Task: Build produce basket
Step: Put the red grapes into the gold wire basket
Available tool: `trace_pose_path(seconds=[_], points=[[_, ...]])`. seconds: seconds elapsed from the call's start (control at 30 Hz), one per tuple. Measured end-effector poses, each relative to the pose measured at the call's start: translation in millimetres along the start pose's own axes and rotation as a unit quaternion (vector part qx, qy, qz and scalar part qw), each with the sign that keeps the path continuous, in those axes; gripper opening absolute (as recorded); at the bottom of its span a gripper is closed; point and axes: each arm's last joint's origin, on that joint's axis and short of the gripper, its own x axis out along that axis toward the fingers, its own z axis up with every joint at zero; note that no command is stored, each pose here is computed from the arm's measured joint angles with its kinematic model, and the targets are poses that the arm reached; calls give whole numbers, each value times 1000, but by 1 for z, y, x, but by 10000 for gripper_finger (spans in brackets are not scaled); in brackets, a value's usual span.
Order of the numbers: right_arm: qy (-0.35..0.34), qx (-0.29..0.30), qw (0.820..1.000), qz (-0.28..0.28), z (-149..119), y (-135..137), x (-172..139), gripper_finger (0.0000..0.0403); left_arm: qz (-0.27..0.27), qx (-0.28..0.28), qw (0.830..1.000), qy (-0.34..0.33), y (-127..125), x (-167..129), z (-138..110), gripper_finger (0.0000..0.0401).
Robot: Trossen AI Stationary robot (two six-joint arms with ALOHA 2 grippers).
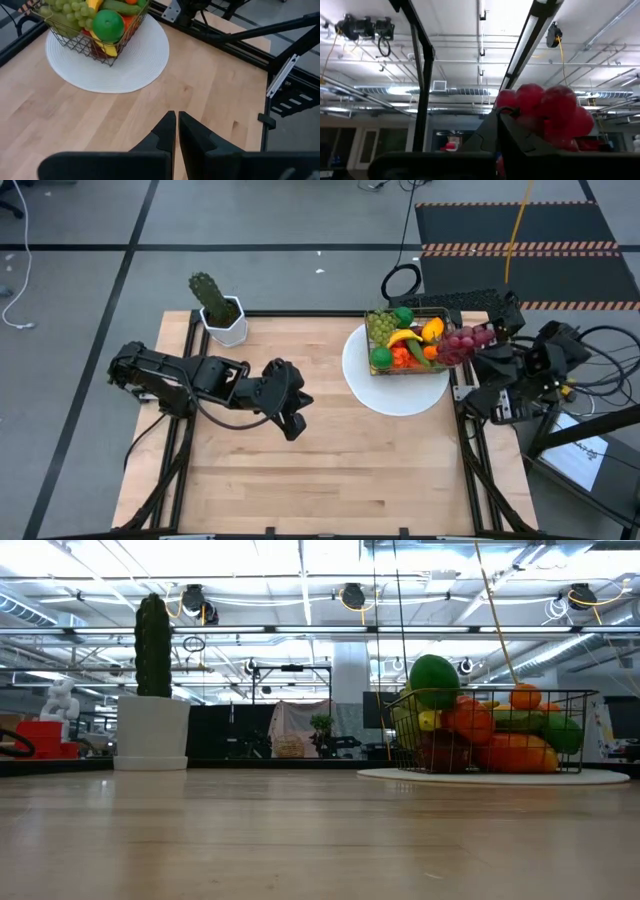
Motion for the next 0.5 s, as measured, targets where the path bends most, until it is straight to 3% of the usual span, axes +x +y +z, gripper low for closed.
trace_pose_path(seconds=[0.4,0.5], points=[[-37,-143,988,39,10,0,2,0,-7,15,1000,3,-5,-2,-4,21],[-55,-189,979,60,10,2,2,0,-12,15,1000,5,-8,-4,-6,21]])
